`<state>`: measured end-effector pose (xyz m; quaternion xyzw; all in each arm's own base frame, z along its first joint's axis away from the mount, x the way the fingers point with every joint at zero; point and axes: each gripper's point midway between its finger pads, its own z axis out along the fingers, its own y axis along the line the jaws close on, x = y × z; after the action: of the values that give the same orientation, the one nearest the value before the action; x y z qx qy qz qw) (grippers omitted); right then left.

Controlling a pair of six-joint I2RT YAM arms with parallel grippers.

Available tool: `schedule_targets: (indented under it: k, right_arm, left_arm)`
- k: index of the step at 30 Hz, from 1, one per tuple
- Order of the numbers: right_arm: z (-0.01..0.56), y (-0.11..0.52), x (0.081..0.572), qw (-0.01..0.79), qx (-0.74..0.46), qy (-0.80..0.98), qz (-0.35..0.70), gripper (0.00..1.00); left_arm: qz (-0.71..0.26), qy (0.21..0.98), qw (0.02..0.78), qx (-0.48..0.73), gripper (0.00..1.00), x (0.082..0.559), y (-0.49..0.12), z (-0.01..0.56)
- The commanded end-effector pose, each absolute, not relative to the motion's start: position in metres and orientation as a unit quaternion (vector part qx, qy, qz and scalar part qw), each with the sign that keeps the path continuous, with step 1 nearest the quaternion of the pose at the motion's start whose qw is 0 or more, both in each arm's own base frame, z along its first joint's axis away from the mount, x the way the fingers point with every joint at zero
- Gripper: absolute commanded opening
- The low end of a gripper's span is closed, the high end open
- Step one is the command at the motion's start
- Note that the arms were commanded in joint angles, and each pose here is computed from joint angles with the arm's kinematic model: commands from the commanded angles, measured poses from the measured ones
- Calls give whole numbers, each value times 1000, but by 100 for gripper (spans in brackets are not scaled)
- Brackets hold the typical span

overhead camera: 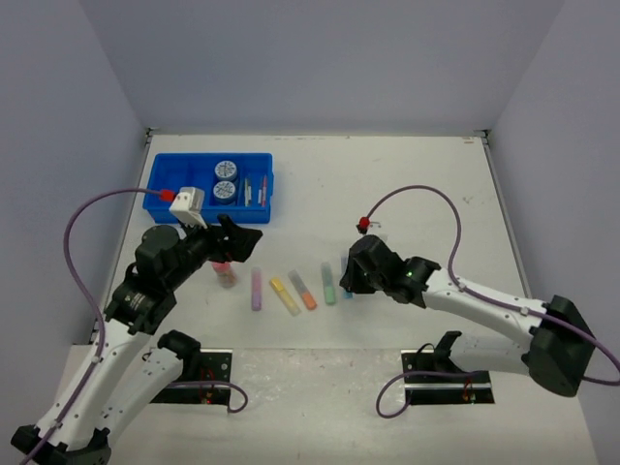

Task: Sort the stationery into containers
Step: Pick up the pen from the center of the board.

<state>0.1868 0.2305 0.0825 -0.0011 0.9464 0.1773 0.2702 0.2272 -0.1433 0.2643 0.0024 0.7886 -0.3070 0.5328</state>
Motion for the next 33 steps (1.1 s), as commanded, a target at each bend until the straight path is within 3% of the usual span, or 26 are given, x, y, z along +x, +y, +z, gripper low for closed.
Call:
schedule_targets:
  k: [1,5,13,19,23,26,27,29,30,31,32,33]
  right_arm:
    - [175,278,203,387,-88,856,330,0]
    - [218,297,202,422,-116,819,371,0]
    - [261,326,196,456,-147,789,385,0]
    - [272,344,192,453,-169,782,394,0]
    - [272,356,190,449,-179,783,392,0]
    - [271,359,193,451,-179,784,386,0]
    - [271,358,194,454,-176,784,385,0]
    - [272,356,196,460,-169,782,385,0]
    - [271,354,197,463,-164,782,383,8]
    - [265,349,199,464,-152,789,374,64]
    - [261,340,207,476,-131,795,352,89]
    - [255,331,213,483,-117,802,332,95]
  left_arm:
    - [-497,711,493,74,100,214,-209,294]
    - [-577,651,490,59,99,210,-223,307]
    - [-595,645,474,74,88,214,-250,302]
    - [-588,657,464,80,74,218,-262,289]
    - [-590,656,463,87,44,219,-266,292]
    - [-583,660,465,92,6,221,-266,291]
    - [-577,664,467,93,0,223,-266,291]
    - [-558,669,483,92,0,231,-264,298]
    - [-540,675,495,88,0,238,-261,301]
    - [-495,694,517,79,0,255,-253,301]
    - [-452,723,517,70,0,266,-245,290]
    - [-399,731,551,55,0,288,-228,296]
